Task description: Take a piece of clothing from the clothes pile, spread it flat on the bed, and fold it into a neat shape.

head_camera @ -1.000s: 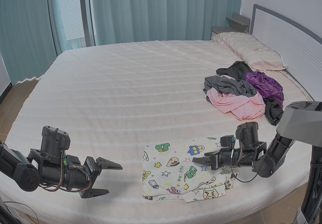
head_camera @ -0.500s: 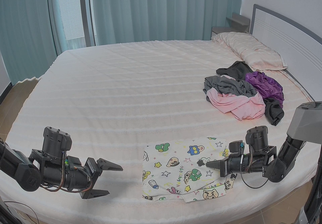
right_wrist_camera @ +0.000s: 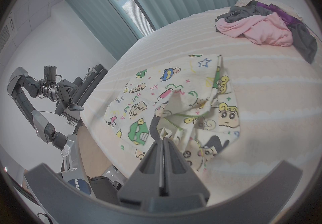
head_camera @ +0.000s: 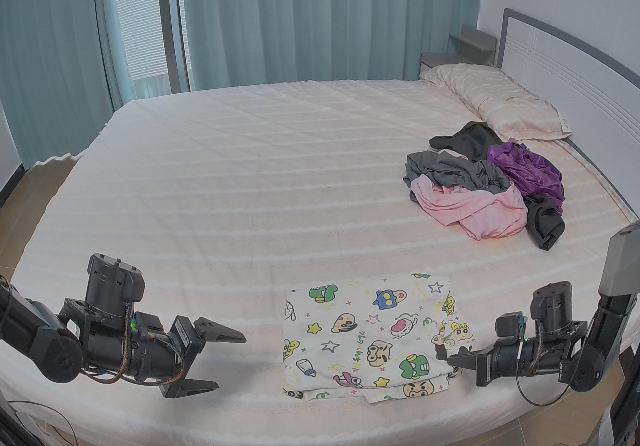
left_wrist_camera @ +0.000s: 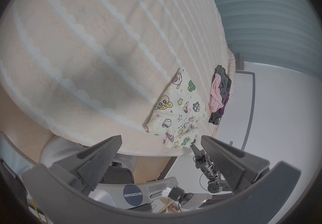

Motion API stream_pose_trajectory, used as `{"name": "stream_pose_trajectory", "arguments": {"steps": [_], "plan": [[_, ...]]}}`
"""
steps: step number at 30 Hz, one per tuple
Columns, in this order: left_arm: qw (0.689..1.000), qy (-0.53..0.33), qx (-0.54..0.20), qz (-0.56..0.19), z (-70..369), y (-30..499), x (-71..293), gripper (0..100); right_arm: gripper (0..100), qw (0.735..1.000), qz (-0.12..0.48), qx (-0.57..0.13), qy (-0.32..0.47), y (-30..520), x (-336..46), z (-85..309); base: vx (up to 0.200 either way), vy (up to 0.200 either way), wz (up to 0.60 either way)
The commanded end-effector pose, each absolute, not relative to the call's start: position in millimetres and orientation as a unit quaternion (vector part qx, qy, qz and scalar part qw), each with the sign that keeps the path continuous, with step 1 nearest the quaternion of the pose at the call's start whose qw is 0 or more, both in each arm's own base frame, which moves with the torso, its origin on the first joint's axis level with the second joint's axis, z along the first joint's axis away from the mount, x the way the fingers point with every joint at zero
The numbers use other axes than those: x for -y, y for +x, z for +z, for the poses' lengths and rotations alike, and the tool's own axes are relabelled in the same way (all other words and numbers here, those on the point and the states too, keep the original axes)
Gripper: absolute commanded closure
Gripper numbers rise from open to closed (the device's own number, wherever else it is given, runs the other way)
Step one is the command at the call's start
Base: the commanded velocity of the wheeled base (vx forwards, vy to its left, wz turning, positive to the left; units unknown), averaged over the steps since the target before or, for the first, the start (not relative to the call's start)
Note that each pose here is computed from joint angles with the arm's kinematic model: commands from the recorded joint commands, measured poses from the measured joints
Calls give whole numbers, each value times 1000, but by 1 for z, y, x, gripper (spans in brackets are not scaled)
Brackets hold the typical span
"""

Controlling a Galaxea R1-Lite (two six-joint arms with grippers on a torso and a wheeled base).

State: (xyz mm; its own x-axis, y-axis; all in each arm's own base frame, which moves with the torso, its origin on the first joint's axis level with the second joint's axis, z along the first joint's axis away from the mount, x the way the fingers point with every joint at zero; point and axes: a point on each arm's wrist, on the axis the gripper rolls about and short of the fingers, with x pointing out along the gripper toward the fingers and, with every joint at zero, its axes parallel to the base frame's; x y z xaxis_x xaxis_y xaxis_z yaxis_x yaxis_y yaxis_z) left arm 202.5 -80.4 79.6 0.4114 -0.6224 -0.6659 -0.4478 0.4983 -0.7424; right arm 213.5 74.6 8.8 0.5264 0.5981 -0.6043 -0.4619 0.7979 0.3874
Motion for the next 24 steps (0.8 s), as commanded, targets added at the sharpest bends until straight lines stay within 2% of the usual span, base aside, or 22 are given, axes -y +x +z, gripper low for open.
{"name": "stream_pose_trajectory", "arguments": {"steps": [1,8,9,17,19,24], "plan": [[676,-494,-543,-65,78,201,82,0,100,860,288,-410,95,195,-64,-6,0,0,0],[676,-493,-543,-65,78,201,82,0,100,864,270,-414,94,195,-62,-16,0,0,0],[676,-493,-543,-65,78,201,82,0,0,864,270,-414,94,195,-62,-15,0,0,0],[676,-493,-543,-65,78,201,82,0,0,867,262,-413,97,192,-58,-7,0,0,0],[676,-493,-543,-65,78,201,82,0,0,876,257,-395,105,192,-54,3,0,0,0],[676,-493,-543,-65,78,201,82,0,0,882,254,-360,167,191,-56,25,0,0,0]]}}
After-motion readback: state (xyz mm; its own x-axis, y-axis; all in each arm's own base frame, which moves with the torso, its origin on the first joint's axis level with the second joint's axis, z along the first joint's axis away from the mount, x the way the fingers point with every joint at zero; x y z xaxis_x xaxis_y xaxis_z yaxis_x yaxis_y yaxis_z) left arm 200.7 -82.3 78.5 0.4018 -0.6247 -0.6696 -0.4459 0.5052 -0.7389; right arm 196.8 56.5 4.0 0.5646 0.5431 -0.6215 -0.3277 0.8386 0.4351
